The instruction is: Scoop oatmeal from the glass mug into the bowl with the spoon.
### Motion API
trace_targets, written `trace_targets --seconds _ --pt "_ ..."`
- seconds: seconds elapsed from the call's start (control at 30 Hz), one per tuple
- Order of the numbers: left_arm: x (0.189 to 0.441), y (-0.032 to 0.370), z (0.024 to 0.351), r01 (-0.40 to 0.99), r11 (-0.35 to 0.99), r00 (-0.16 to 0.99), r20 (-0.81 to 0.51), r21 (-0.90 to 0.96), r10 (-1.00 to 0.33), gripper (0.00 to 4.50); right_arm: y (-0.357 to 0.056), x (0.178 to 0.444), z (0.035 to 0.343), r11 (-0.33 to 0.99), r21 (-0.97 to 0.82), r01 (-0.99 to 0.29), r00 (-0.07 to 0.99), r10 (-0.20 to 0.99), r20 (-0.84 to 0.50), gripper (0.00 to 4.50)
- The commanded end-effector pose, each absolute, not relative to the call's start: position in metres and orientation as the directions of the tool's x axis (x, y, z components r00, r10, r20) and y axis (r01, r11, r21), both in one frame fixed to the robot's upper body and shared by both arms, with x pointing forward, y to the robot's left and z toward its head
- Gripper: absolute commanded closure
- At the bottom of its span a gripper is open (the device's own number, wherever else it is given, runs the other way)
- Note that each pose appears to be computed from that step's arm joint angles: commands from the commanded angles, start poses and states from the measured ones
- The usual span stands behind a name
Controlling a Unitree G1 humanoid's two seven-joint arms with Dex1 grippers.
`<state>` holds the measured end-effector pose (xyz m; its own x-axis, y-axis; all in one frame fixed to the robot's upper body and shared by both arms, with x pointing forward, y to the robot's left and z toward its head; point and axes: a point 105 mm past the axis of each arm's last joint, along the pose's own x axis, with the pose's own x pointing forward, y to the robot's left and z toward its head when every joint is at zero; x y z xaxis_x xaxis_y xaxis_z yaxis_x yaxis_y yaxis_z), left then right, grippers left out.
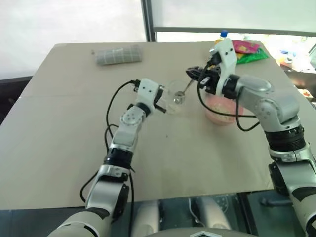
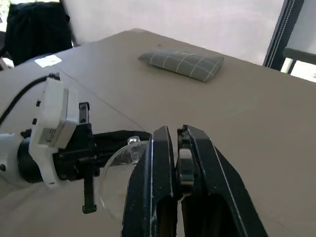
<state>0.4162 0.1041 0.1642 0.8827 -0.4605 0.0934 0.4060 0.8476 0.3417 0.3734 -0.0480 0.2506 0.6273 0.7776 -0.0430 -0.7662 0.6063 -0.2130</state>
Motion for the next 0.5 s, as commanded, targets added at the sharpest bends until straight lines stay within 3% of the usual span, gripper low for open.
trace_targets --seconds 0.03,0.27,0.5 --pt "0.413 0.1 0.193 0.391 0.822 0.857 0.16 0.414 -0.489 4.44 -0.052 0.377 0.264 0.578 -0.376 -0.725 0.635 0.772 -0.037 4.5" --pt "0.411 0.092 0.2 0.401 0.793 0.84 0.162 0.458 -0.518 4.44 -0.044 0.379 0.238 0.531 -0.377 -0.759 0.601 0.794 -0.093 4.5" --pt "0.41 0.089 0.203 0.407 0.784 0.832 0.164 0.469 -0.53 4.44 -0.041 0.374 0.218 0.553 -0.134 -0.823 0.568 0.811 -0.14 4.5"
